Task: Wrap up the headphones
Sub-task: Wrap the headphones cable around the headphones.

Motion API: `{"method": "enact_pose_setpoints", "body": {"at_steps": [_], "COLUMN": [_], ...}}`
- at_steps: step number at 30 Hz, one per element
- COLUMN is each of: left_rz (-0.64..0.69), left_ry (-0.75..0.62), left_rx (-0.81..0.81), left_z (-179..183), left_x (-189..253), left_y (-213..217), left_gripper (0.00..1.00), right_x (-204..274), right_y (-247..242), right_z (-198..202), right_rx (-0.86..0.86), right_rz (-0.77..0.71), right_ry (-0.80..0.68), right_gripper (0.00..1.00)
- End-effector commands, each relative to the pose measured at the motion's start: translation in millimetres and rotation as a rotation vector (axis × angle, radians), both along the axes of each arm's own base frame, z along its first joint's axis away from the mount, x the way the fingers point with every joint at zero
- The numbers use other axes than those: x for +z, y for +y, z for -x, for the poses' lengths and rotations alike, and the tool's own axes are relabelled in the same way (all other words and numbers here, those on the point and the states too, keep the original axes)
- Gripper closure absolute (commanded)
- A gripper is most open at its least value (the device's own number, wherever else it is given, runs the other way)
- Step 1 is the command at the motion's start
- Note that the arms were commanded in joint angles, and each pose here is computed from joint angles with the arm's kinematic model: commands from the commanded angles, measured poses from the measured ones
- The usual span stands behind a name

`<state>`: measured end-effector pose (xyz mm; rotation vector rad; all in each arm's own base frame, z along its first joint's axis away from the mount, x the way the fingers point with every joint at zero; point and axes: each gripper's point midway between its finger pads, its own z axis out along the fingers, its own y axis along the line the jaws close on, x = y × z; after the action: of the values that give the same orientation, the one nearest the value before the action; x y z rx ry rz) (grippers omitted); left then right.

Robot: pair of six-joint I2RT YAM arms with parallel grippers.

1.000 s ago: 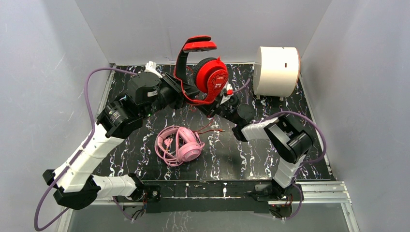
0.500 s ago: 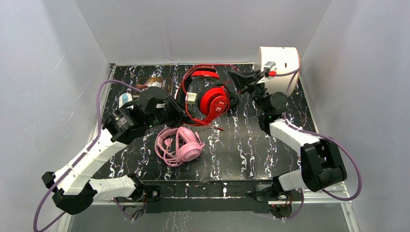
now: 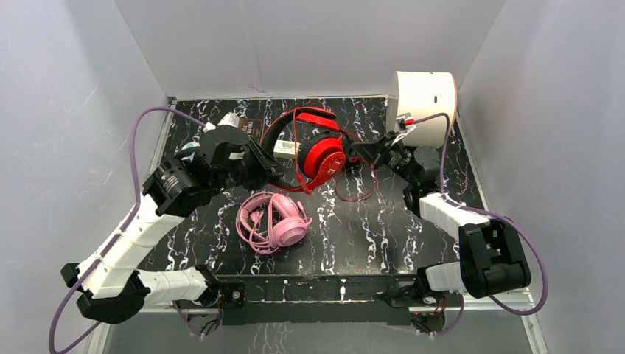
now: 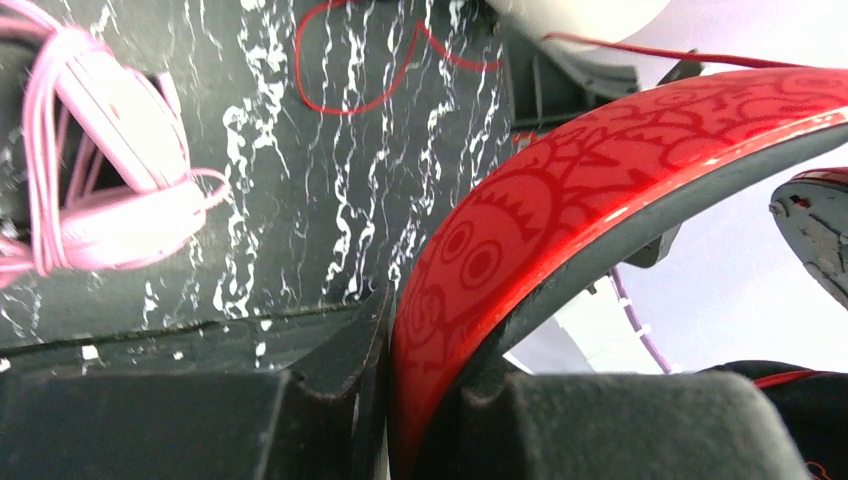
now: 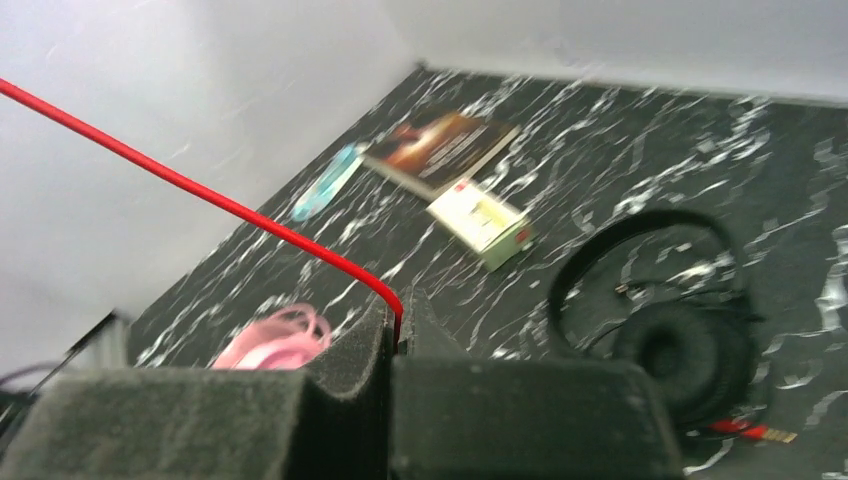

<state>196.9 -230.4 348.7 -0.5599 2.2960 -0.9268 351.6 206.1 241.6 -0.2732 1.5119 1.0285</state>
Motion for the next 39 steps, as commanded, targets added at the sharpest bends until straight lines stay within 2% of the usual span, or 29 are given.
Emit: {"method": "enact_pose_setpoints", "body": {"at_steps": [1, 4, 6, 10, 16, 19, 22, 25, 29, 31, 34, 37, 39], "left_rz": [0.000, -0.076, -0.183, -0.254, -0.440, -0.591, -0.681, -0.746, -0.892, -0.984, -1.054, -1.037, -1.004], "left_ry": [-0.250, -0.363, -0.412, -0.524, -0.608, -0.607, -0.584, -0.563, -0.555, -0.534, -0.490, -0.452, -0.433], "left_rx": [0.088, 0.130, 0.166, 0.288, 0.485, 0.506, 0.508, 0.448, 0.262, 0.160, 0.025, -0.161, -0.278], "left_z": [-29, -57, -80, -116, -156, -166, -170, -172, -158, -146, -126, -107, -93], "left_x": [55, 71, 71, 81, 69, 44, 22, 0, -36, -58, -83, -105, -115], "left_y": [17, 15, 15, 16, 32, 38, 41, 34, 10, 3, 4, -1, -7], "left_gripper": [1.00, 1.00, 1.00, 1.00, 1.00, 1.00, 1.00, 1.00, 1.00, 1.00, 1.00, 1.00, 1.00], "right_x": [-19, -24, -20, -4, 29, 44, 60, 71, 81, 80, 76, 70, 64], "right_y": [39, 76, 99, 115, 105, 95, 86, 86, 91, 90, 83, 75, 69], "right_z": [44, 75, 100, 140, 177, 182, 185, 186, 187, 184, 186, 191, 192], "right_rx": [0.275, 0.423, 0.510, 0.587, 0.579, 0.522, 0.472, 0.476, 0.494, 0.468, 0.437, 0.442, 0.459], "right_rz": [0.050, 0.097, 0.108, 0.042, -0.130, -0.213, -0.317, -0.362, -0.322, -0.258, -0.141, 0.028, 0.163], "right_ry": [0.089, 0.154, 0.217, 0.327, 0.419, 0.446, 0.471, 0.486, 0.539, 0.559, 0.594, 0.588, 0.593], "right_gripper": [1.00, 1.00, 1.00, 0.97, 0.95, 0.95, 0.94, 0.91, 0.88, 0.85, 0.83, 0.84, 0.89]}}
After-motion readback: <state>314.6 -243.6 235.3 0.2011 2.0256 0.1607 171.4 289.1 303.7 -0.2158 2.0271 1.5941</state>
